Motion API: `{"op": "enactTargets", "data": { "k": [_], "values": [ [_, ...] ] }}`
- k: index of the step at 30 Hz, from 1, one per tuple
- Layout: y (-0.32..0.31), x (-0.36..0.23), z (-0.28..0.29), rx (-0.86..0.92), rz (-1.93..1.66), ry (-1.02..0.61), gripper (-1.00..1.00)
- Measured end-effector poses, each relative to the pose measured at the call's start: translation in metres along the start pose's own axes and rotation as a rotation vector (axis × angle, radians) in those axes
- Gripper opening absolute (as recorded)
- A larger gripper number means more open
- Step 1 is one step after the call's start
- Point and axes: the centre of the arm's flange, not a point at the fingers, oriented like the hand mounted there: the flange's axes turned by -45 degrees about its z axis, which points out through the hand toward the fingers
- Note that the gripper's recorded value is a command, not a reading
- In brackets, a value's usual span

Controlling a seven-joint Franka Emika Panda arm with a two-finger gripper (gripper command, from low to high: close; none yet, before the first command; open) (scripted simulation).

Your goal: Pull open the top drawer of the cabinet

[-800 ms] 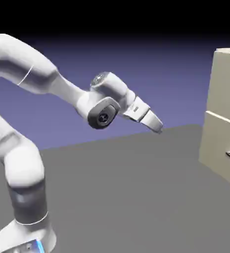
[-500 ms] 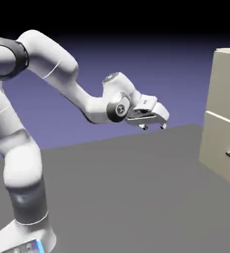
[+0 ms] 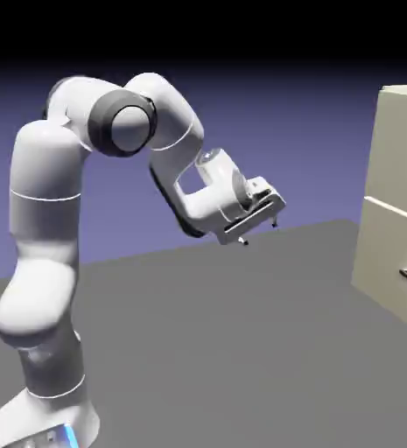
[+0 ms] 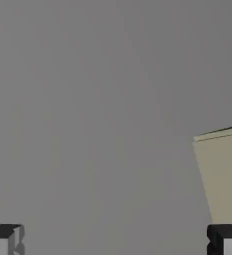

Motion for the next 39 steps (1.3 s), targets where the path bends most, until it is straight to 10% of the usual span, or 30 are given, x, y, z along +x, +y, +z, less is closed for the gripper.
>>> {"op": "enactTargets", "data": {
  "k": [21,39],
  "values": [
    [0.122,0.045,0.002,-0.44,-0.412,0.322,0.0],
    [0.296,-0.249,-0.01,-0.963,-0.155,-0.066,0.0]
  ]
}}
